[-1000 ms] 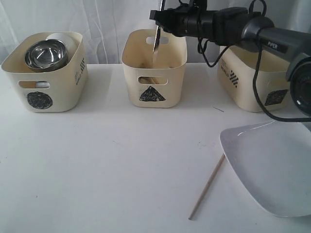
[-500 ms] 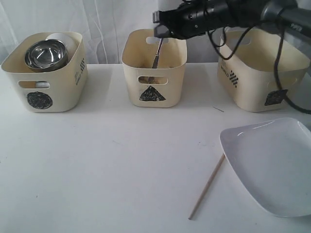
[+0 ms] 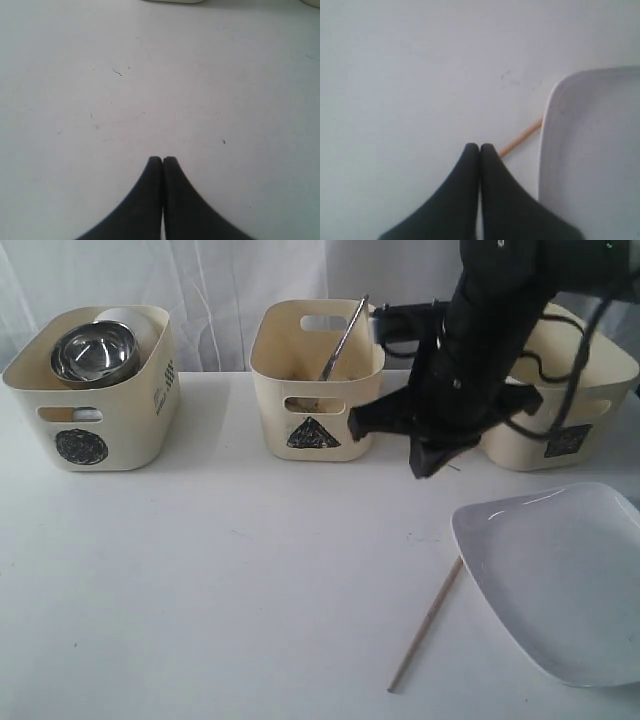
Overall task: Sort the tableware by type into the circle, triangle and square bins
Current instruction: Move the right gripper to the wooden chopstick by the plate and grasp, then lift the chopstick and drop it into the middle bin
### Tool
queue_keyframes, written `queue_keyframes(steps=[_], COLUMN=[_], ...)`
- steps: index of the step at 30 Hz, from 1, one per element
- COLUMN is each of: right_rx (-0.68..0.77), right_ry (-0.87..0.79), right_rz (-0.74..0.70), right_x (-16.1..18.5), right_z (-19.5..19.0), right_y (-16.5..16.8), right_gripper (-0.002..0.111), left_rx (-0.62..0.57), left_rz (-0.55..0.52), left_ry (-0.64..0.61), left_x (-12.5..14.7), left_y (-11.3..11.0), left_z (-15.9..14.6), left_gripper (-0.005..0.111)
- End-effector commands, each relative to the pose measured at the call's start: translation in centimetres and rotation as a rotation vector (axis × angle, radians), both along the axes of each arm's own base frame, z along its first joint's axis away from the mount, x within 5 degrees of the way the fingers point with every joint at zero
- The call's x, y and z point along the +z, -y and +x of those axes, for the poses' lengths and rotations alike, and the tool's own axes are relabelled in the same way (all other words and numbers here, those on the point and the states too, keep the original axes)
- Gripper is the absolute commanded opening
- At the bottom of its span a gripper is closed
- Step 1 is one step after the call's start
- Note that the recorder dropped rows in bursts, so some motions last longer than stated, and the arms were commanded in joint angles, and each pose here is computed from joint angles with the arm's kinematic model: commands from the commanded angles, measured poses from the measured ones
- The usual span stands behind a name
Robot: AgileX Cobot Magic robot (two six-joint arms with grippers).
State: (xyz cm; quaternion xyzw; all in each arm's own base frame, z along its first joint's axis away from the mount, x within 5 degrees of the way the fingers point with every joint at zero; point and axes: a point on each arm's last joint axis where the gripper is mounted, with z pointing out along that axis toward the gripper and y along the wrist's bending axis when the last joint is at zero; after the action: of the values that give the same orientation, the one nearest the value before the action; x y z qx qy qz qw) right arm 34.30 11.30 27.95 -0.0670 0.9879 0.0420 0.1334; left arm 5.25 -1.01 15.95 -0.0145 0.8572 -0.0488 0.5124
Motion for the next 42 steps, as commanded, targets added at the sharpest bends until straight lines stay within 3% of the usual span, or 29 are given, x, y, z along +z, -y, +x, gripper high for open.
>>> queue_keyframes(steps=[1,4,7,11,14,19,29,34,42], right_rx=[-0.108,-0.15,-0.163,-0.147,-0.149,-0.286,-0.332,-0.309,-0.305], right_ry=[-0.003,-0.075,-0.141,-0.191,-0.22,-0.268,-0.294,-0.214,-0.174], right_rz=[0.052,0.152,0.256,0.225,0.155,0.045,0.044,0.09,0.099], right_x=[-2.2,-4.3,-6.2,-8.4,-9.9,-11.9,-14.1,-14.2,-15.2], right_z=[-4.3,-5.4,-5.3,-4.7,-4.4,-4.1,-3.6,-2.8,-2.1], right_y=[-1.1,-2.0,-3.2,-3.4,-3.1,-2.3,-2.6,-2.9,-3.0], right_gripper=[0.0,0.005,0.023,0.047,0.054,0.054,0.054,0.024,0.0], left_rx=[-0.001,-0.001,-0.001,-0.001,-0.001,-0.001,-0.001,-0.001,-0.001], left_rz=[-0.004,-0.004,-0.004,-0.004,-0.004,-0.004,-0.004,-0.004,-0.004], left_ry=[0.0,0.0,0.0,0.0,0.0,0.0,0.0,0.0,0.0], left_x=[-0.1,-0.1,-0.1,-0.1,-0.1,-0.1,-0.1,-0.1,-0.1], left_y=[0.0,0.0,0.0,0.0,0.0,0.0,0.0,0.0,0.0], left_z=[0.0,0.0,0.0,0.0,0.0,0.0,0.0,0.0,0.0], left_gripper=[0.0,0.0,0.0,0.0,0.0,0.0,0.0,0.0,0.0])
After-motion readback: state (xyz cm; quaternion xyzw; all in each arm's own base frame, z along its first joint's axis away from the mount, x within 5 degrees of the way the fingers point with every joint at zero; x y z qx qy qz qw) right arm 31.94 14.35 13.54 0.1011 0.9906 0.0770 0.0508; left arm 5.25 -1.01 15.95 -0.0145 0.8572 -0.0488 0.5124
